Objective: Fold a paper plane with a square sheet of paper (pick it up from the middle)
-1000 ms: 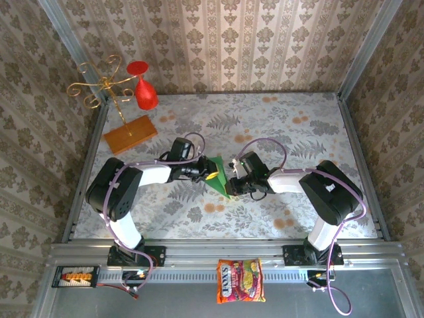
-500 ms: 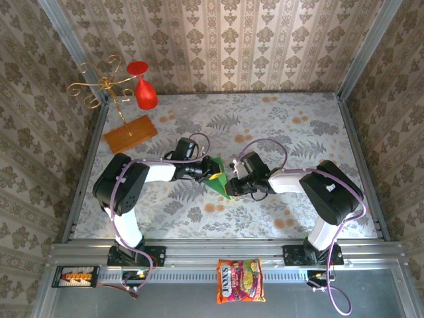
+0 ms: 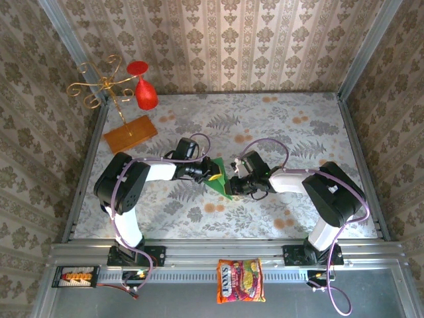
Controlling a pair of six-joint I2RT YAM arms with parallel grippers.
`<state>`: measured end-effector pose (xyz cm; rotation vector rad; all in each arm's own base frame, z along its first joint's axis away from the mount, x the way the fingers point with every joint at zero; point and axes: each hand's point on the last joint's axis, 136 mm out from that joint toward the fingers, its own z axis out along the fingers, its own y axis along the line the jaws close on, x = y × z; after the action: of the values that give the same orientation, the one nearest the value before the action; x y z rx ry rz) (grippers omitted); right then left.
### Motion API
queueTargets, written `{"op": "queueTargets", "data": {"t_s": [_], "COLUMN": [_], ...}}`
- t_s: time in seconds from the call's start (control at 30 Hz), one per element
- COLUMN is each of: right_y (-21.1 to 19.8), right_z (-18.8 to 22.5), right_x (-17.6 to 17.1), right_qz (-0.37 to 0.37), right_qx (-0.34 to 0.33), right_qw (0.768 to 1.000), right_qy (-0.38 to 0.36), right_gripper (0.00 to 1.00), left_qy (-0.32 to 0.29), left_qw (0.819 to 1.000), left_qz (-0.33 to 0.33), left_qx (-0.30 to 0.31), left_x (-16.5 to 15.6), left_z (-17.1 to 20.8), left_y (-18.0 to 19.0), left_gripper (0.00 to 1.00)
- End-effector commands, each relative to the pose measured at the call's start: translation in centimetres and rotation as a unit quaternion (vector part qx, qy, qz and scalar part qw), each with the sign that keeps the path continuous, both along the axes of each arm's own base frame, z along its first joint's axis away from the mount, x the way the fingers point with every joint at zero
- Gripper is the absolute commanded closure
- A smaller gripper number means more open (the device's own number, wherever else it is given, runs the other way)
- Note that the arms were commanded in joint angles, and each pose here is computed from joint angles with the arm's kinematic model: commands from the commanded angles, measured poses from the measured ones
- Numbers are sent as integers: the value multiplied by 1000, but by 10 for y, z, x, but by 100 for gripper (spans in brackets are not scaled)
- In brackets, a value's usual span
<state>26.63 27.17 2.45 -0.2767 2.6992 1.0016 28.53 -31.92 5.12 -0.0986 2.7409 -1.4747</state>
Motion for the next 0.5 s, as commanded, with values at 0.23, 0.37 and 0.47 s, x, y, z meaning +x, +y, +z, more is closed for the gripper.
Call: {"op": "queueTargets", "data": {"t_s": [0.23, 0.37, 0.47], "right_y": [1, 2, 4], "right_z": [3, 2, 5], "right_x": [6, 7, 9], "right_qz": [-27, -37, -41], "right_qx": [0, 5, 10], "right_qw": [999, 999, 999], "right_qy": [26, 33, 33], "right_gripper": [74, 74, 74], "left_qy": [-5, -4, -2], "left_qw": [1000, 1000, 1000], "left_qz": [-16, -20, -21], "left_qx": [-5, -4, -3], "left_x": [2, 1, 0], "left_z": [2, 1, 0], "left_y": [-5, -6, -5], "left_gripper": [88, 88, 88]}}
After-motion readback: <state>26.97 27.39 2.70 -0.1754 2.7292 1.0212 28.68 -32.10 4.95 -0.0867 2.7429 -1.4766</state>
